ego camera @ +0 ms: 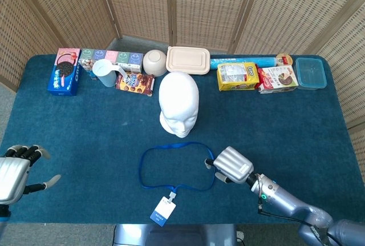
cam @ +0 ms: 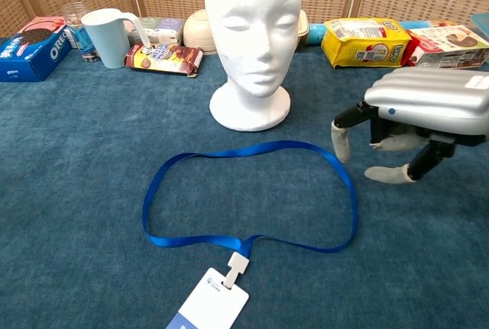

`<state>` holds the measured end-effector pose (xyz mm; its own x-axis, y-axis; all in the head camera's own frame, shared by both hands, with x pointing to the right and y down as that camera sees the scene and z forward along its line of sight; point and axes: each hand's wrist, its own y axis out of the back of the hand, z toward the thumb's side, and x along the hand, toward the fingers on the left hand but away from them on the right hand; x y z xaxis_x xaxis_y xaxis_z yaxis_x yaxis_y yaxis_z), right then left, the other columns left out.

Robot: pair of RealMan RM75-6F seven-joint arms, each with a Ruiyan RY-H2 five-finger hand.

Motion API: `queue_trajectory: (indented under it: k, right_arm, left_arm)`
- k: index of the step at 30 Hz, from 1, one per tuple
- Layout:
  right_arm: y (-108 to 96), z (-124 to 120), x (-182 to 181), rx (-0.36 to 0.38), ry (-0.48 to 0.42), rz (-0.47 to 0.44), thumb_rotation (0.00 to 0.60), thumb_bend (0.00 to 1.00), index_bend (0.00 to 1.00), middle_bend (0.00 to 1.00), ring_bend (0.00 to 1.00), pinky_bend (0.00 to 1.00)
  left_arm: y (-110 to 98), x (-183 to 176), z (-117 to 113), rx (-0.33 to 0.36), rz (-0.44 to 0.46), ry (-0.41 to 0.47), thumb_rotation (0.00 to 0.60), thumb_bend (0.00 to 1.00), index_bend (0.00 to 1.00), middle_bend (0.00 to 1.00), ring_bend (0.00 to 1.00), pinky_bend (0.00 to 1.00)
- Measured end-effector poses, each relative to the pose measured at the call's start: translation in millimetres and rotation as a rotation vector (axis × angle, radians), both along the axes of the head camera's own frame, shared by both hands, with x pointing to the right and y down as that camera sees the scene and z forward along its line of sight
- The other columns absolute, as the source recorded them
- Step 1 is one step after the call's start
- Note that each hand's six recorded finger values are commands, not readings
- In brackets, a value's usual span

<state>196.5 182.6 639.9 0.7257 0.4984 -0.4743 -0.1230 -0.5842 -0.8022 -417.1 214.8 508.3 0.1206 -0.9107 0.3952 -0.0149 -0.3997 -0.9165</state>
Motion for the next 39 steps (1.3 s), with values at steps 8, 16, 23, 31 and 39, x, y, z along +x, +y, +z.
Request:
queue_trajectory:
  k: [8, 16, 23, 31, 39]
  right_arm:
    - [-9, 19, -6, 0.023, 0.056, -0.028, 0.6, 0.4, 0.43, 1.0, 1.0, 1.0]
    - [-12, 32, -8, 0.05, 0.114, -0.077, 0.6, 0.4, 0.43, 1.0, 1.0, 1.0]
    - [-12, 43, -9, 0.073, 0.17, -0.137, 0.6, 0.4, 0.43, 1.0, 1.0, 1.0]
    - [-8, 55, -8, 0.086, 0.207, -0.176, 0.6, 0.4, 0.44, 1.0, 1.0, 1.0]
    - [-6, 61, -9, 0.107, 0.219, -0.197, 0.598, 0.39, 0.44, 1.0, 1.0, 1.0]
  left_arm:
    - [-6, 5, 7, -0.012, 0.019, 0.002, 0.394, 0.15, 0.45, 0.42, 0.41, 0.3]
    - [-9, 10, 13, -0.022, 0.032, 0.01, 0.393, 0.15, 0.45, 0.42, 0.41, 0.3]
    - [-11, 14, 19, -0.032, 0.043, 0.02, 0.39, 0.15, 0.45, 0.42, 0.41, 0.3]
    - [-11, 13, 22, -0.039, 0.038, 0.02, 0.397, 0.15, 0.45, 0.42, 0.41, 0.3]
    - [-10, 12, 22, -0.041, 0.033, 0.021, 0.395, 0.15, 0.45, 0.42, 0.41, 0.3]
